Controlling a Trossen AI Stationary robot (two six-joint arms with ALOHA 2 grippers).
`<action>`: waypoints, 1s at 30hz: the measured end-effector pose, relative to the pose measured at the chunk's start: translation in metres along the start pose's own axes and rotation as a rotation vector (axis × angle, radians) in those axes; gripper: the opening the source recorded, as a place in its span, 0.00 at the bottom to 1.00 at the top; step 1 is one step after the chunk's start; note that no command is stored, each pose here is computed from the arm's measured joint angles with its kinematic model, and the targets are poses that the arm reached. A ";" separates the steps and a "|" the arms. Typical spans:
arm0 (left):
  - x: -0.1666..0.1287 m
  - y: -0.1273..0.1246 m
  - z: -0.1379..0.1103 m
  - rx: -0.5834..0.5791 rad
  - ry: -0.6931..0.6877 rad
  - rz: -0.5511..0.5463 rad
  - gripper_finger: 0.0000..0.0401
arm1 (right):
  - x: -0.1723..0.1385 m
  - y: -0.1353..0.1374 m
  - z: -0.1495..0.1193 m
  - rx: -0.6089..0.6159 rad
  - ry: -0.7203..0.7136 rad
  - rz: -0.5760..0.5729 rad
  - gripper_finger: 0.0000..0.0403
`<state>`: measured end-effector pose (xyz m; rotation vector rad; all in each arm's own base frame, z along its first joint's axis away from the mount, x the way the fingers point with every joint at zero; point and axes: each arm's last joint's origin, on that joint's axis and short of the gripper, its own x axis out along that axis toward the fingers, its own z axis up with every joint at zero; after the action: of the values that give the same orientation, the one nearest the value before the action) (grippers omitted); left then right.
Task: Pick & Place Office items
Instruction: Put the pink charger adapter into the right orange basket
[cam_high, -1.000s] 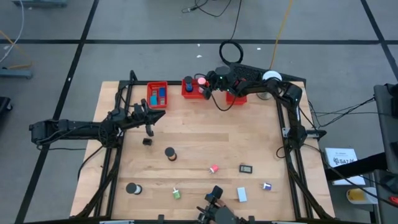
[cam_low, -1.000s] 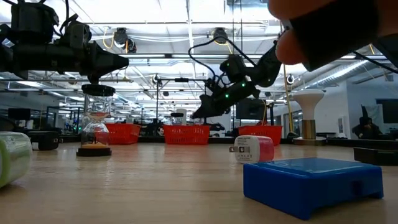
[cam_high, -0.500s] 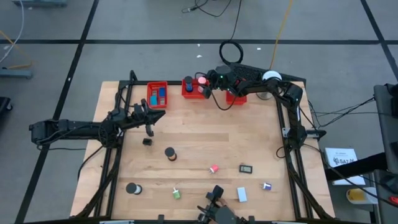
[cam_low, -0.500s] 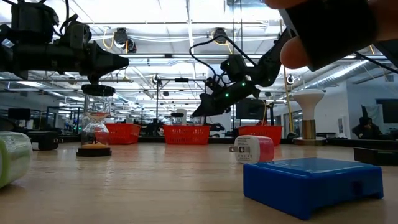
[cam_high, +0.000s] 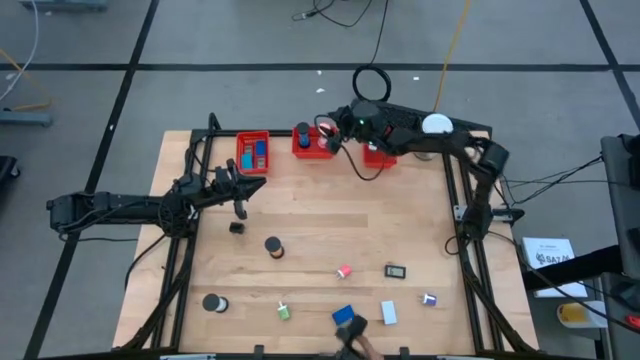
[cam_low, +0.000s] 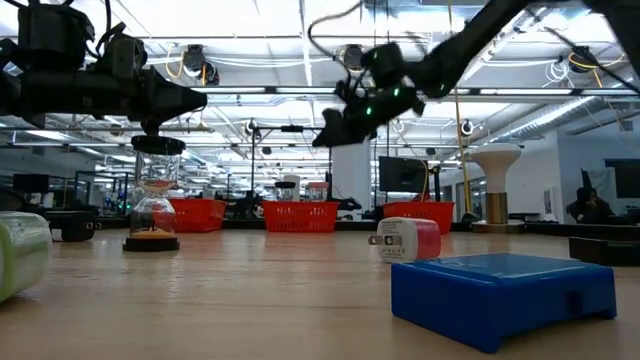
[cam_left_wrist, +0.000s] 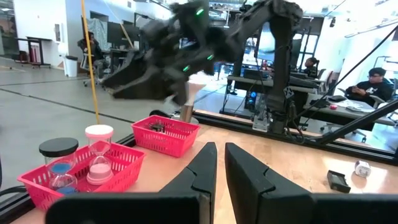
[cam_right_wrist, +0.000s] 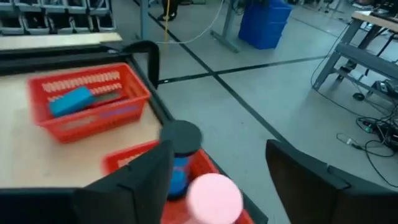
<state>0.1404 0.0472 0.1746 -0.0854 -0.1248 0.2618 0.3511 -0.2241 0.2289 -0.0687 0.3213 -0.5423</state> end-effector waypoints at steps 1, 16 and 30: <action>0.000 0.000 0.000 0.000 0.000 0.000 0.09 | -0.009 0.005 0.004 -0.005 0.009 0.000 0.57; 0.000 -0.001 0.000 -0.051 0.004 -0.030 0.09 | -0.157 0.097 -0.061 0.069 0.210 0.201 0.02; 0.004 -0.005 0.002 -0.221 0.058 -0.125 0.09 | -0.194 0.128 -0.092 0.046 0.243 0.240 0.01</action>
<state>0.1450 0.0434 0.1776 -0.3038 -0.1011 0.1193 0.2286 -0.0127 0.1778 0.0804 0.5459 -0.3194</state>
